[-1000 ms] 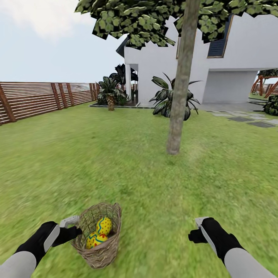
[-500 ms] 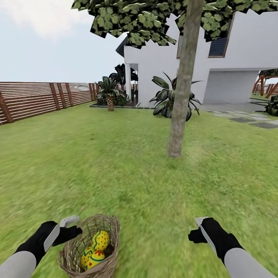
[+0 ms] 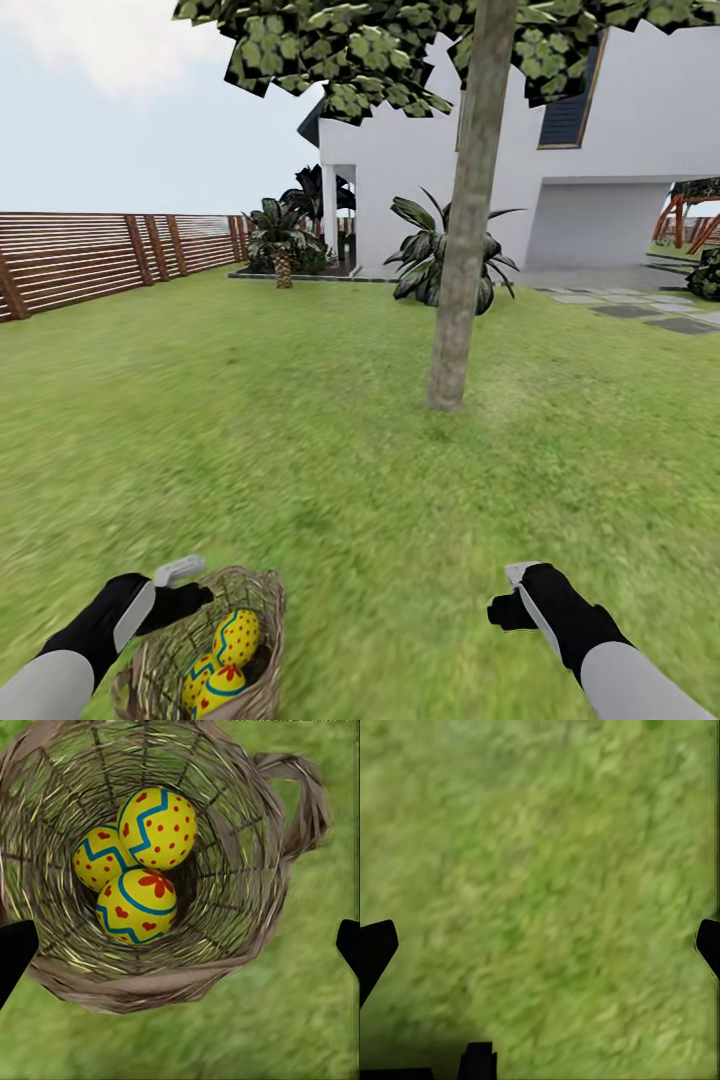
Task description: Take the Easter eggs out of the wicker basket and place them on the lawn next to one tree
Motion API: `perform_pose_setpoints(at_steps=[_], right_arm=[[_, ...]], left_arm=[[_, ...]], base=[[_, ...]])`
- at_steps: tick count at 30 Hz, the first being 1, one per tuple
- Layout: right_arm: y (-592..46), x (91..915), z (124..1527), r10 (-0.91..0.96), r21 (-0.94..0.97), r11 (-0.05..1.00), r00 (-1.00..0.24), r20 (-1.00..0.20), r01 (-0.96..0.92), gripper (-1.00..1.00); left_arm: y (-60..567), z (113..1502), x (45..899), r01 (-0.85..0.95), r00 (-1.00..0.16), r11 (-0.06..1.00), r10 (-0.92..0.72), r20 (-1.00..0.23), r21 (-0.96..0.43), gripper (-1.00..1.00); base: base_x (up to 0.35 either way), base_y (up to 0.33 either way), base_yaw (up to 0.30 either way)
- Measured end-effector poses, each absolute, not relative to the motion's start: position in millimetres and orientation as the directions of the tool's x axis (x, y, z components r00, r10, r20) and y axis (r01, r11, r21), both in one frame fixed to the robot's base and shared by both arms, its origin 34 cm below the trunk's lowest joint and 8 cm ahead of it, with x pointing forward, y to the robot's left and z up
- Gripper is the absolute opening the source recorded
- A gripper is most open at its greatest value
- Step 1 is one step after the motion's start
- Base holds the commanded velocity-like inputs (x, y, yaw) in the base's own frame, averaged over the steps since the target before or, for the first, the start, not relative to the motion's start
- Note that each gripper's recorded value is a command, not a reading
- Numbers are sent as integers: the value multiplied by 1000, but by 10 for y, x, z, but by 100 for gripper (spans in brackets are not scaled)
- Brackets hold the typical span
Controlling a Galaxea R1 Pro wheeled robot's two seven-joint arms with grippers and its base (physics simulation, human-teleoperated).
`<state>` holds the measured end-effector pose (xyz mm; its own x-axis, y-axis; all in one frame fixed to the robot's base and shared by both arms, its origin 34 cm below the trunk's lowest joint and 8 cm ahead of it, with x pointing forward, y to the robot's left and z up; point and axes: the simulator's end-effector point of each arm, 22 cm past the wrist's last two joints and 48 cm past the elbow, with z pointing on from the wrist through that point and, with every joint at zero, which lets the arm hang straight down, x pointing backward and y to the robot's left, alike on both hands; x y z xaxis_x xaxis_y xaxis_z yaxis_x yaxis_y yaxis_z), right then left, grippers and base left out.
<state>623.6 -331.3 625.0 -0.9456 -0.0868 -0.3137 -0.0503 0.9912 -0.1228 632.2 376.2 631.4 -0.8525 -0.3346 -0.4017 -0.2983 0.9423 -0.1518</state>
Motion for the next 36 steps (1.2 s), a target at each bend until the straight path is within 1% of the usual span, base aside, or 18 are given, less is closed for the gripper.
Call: perform_pose_setpoints(at_steps=[7,20,22,28,36], right_arm=[[-3307,6235,6248,-87,-122,991,-946,-314,-51,100],[-3305,6237,6246,-88,-122,991,-945,-314,-52,100],[-3308,6237,6246,-88,-122,991,-945,-314,-51,100],[-3305,6237,6247,-88,-122,991,-945,-314,-52,100],[-3306,6237,6246,-87,-123,991,-946,-313,-51,100]], left_arm=[[3722,6309,6327,-296,-853,942,-334,-401,-157,100],[3784,6309,6310,-301,-854,942,-335,-397,-148,100],[3858,6313,6291,-301,-857,944,-329,-396,-133,100],[4069,6285,6175,-247,-896,969,-235,-376,-18,100],[4099,6279,6152,-233,-904,972,-215,-369,4,100]], base=[[204,-245,0],[13,-14,0],[0,0,0],[0,0,0],[0,0,0]])
